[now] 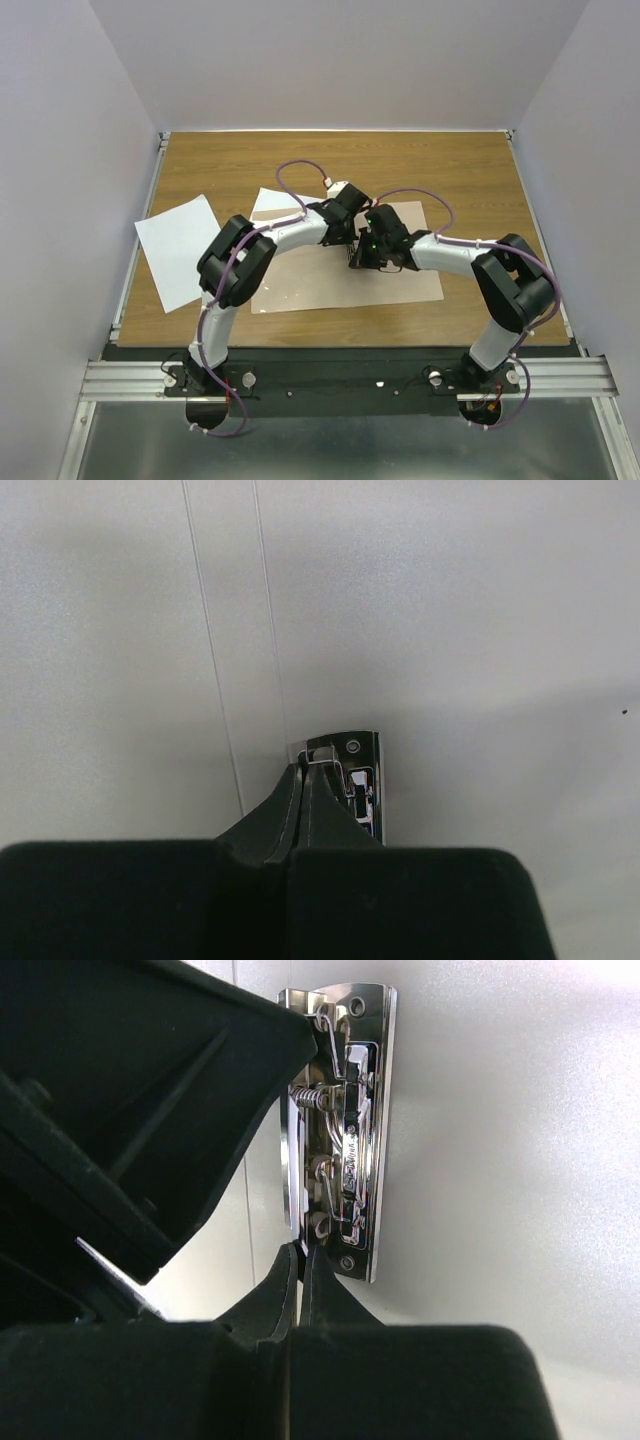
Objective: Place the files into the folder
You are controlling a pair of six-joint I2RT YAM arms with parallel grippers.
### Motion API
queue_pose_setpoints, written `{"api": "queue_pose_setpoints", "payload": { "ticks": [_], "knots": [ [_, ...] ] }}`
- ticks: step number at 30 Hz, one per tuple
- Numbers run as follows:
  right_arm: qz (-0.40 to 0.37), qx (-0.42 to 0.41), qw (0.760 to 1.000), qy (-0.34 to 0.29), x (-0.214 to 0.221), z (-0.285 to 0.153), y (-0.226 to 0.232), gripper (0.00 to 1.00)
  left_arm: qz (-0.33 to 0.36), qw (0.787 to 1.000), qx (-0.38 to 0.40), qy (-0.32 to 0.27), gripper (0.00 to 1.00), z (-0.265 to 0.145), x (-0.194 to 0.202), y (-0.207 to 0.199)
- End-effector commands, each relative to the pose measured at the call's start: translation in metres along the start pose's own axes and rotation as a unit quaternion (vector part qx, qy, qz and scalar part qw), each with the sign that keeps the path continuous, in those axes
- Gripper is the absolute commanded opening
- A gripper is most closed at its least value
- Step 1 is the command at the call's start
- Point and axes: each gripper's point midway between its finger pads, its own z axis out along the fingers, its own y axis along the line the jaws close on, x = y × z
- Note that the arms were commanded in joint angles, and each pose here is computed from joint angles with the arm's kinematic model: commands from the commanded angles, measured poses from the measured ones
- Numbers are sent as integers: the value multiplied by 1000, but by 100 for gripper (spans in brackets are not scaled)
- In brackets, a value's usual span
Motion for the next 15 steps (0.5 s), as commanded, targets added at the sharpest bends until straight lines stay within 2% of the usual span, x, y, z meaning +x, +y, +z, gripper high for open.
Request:
{"api": "queue_pose_setpoints", "payload": {
  "ticks": [1, 6, 15],
  "knots": [
    [-25, 118, 986, 113, 68, 3, -85, 1, 84, 984, -125, 93, 0, 36, 69, 88],
    [-60, 78, 987, 126, 74, 2, -79, 1, 88, 985, -115, 95, 0, 42, 64, 88],
    [-55, 70, 990, 108, 61, 5, -72, 3, 97, 984, -116, 98, 0, 44, 65, 90]
  ]
}}
